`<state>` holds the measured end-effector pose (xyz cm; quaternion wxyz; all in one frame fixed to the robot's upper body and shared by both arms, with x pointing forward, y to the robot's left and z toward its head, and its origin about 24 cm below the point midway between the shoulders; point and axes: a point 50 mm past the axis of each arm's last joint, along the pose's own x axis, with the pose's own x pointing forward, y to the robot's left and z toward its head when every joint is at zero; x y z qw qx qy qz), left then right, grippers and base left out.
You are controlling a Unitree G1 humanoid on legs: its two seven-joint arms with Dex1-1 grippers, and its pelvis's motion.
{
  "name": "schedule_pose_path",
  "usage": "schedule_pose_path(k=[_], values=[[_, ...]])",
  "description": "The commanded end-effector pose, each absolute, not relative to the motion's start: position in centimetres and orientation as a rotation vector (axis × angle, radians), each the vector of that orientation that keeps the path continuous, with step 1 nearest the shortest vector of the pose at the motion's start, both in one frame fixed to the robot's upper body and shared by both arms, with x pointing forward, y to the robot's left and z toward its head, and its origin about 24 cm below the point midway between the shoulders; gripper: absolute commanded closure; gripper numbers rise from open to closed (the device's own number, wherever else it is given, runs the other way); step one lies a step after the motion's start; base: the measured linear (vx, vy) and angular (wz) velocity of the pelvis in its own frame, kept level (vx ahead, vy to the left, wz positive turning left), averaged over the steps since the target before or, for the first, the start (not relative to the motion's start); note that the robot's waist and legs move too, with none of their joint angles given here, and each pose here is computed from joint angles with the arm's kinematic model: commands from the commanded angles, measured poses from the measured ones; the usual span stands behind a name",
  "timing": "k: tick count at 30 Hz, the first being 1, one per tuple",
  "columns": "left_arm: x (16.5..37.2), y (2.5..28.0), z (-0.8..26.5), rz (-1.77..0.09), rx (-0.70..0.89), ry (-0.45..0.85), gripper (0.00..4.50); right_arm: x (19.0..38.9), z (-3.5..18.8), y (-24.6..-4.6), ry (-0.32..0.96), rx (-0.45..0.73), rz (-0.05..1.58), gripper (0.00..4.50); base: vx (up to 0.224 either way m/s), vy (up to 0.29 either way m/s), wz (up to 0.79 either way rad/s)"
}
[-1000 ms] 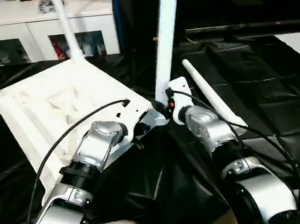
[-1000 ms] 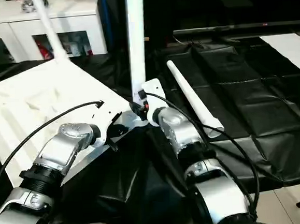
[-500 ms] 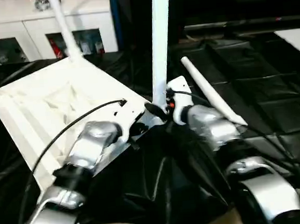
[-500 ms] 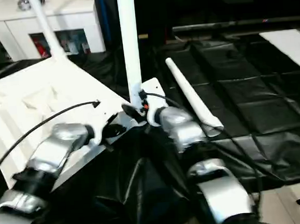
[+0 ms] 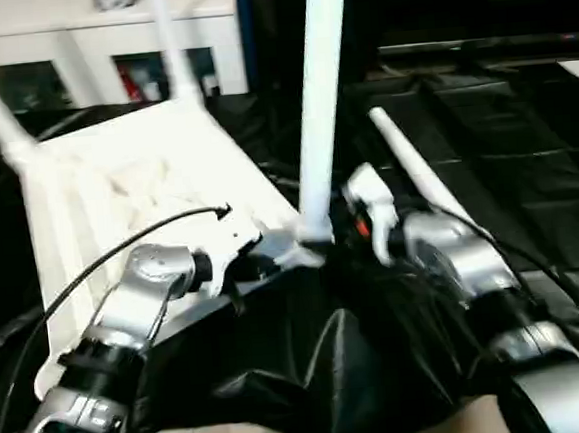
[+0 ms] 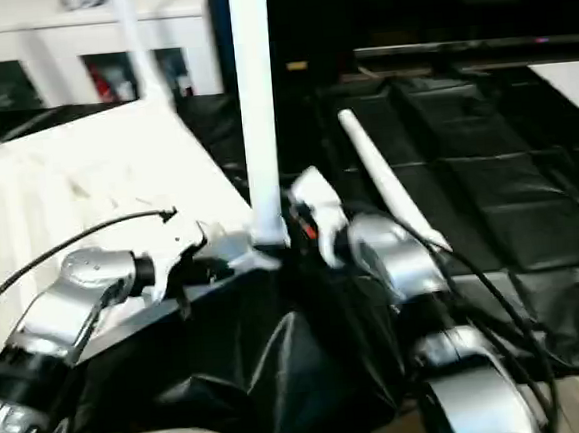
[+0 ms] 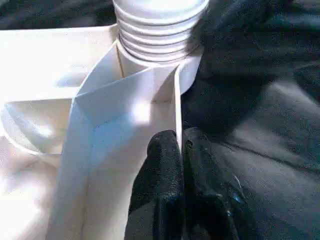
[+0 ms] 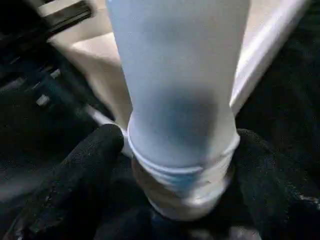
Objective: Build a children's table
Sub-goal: Insert table leg to table base, then rotate leg to tighten
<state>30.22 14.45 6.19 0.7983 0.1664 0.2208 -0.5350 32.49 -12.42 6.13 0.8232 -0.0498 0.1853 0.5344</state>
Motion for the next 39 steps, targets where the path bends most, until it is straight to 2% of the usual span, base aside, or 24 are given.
schedule_pose_path(k=[1, 7, 15, 16, 19, 22, 31, 37, 39], values=[[30.4, 13.1, 8.6, -1.232, 0.377, 0.331, 4.5, 32.0, 6.4, -11.8, 0.388, -0.1, 1.204, 0.72, 0.0, 0.0, 0.0], [29.7, 13.0, 8.7, -1.292, 0.381, 0.333, 4.5, 32.8, 6.6, -11.4, 0.364, -0.115, 1.139, 0.72, 0.0, 0.0, 0.0], [29.4, 12.8, 8.6, -1.311, 0.384, 0.341, 4.5, 32.5, 6.6, -11.0, 0.371, -0.102, 1.174, 0.72, 0.0, 0.0, 0.0], [29.4, 12.8, 8.5, -1.309, 0.385, 0.342, 4.5, 32.5, 6.5, -10.9, 0.372, -0.102, 1.173, 0.88, 0.0, 0.0, 0.0], [29.4, 12.9, 8.4, -1.302, 0.39, 0.348, 4.5, 32.5, 6.3, -10.8, 0.376, -0.102, 1.172, 0.99, 0.0, 0.0, 0.0], [29.4, 13.0, 8.4, -1.3, 0.388, 0.35, 4.5, 32.5, 6.3, -10.8, 0.379, -0.1, 1.173, 1.4, 0.0, 0.0, 0.0], [29.6, 13.2, 8.3, -1.276, 0.383, 0.358, 4.5, 32.4, 5.9, -10.4, 0.388, -0.09, 1.182, 1.68, 0.0, 0.0, 0.0], [31.2, 12.5, 8.0, -1.078, 0.329, 0.369, 4.5, 33.1, 4.3, -8.8, 0.392, -0.007, 0.991, 1.69, 0.0, 0.0, 0.0], [32.4, 11.5, 7.8, -0.946, 0.287, 0.377, 4.5, 33.7, 3.6, -7.6, 0.407, 0.059, 0.855, 1.69, 0.0, 0.0, 0.0]])
